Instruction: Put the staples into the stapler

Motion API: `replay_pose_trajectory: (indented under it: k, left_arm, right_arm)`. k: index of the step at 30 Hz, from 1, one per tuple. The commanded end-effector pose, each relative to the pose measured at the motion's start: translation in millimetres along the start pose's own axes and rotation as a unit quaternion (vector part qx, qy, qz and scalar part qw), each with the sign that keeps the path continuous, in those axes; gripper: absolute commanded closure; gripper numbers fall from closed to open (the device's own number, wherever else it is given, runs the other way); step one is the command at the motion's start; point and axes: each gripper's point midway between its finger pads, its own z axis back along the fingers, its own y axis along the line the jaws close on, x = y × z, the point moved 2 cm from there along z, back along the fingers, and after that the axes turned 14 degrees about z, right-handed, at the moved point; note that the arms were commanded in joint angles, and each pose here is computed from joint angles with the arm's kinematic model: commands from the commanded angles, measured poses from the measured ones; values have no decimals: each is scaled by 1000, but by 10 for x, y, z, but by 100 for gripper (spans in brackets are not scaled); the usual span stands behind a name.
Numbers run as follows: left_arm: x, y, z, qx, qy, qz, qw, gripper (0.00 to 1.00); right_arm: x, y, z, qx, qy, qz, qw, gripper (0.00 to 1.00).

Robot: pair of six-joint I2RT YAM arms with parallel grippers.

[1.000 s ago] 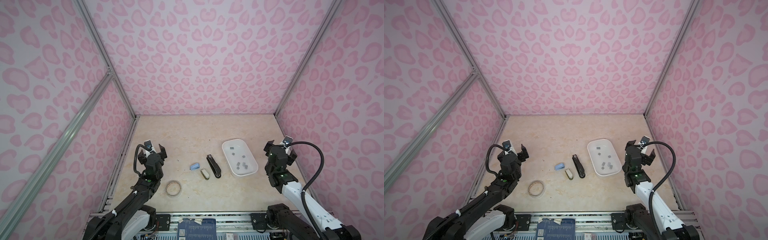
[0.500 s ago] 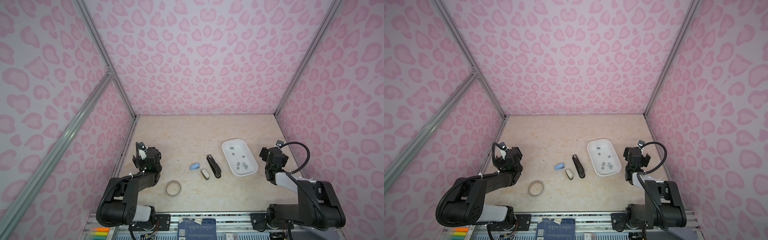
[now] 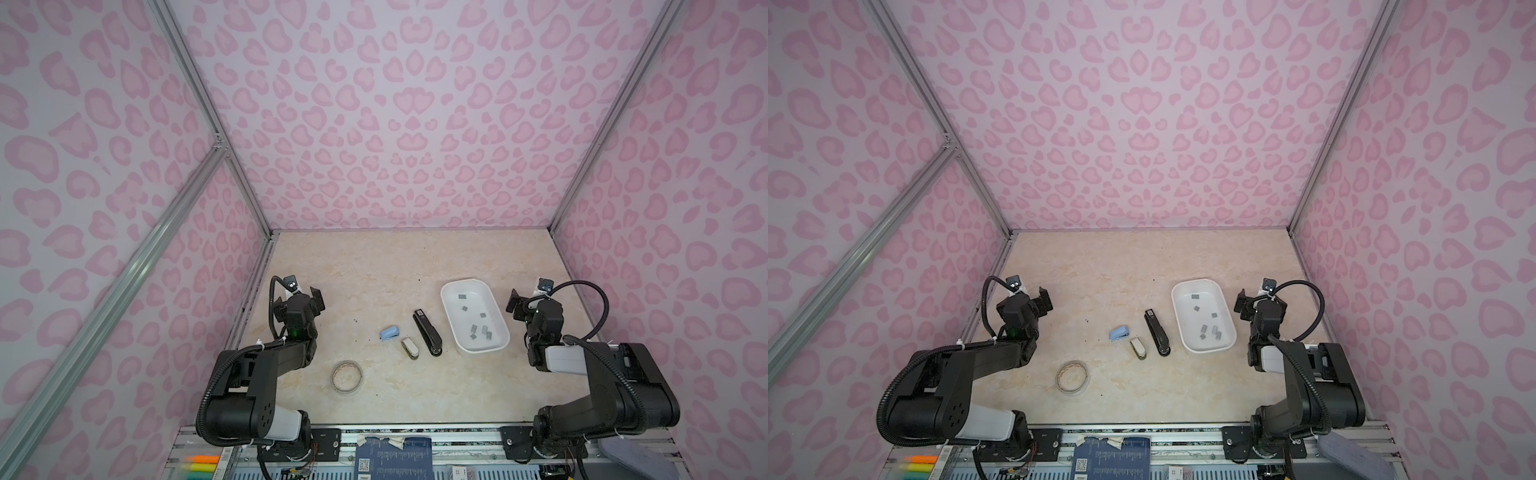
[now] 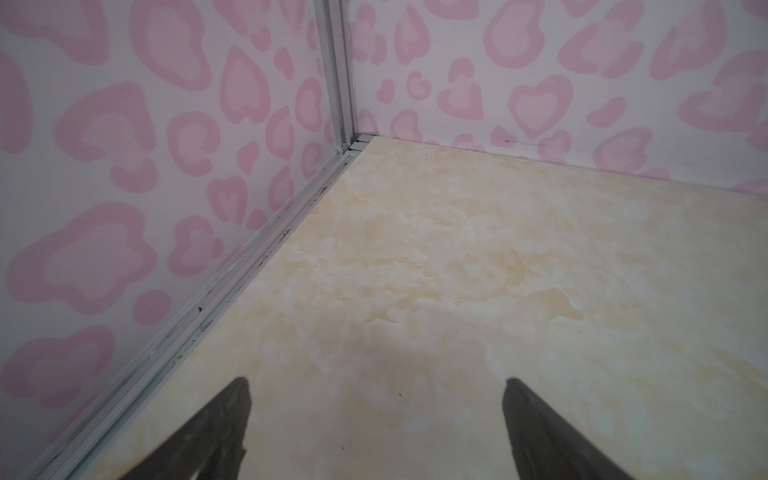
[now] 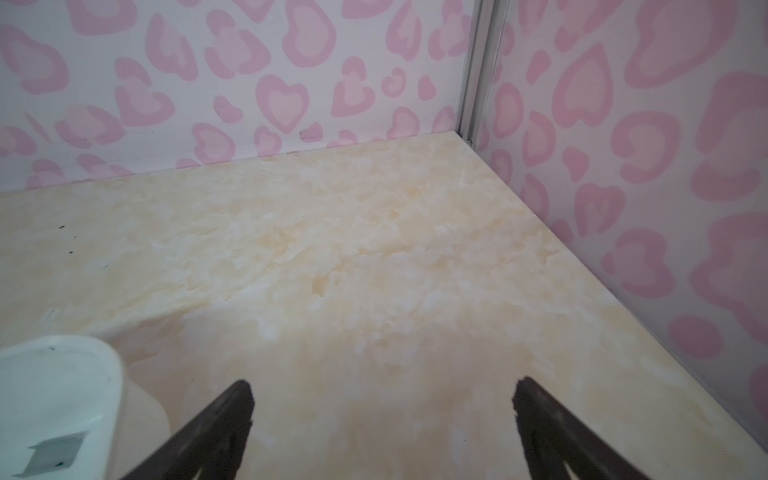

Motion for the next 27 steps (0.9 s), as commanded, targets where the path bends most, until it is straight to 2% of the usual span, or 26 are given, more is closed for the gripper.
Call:
replay_pose_trajectory:
  k: [1,27]
  left_arm:
    - [9,-146,58,-84,-21,8,996,3]
    - [17,-145,65,-83,-25,7,996,2]
  right_arm:
    - [69,61,-20,16,-26,14,999,2]
    - [71,116,-67,-6,0,42,999,2]
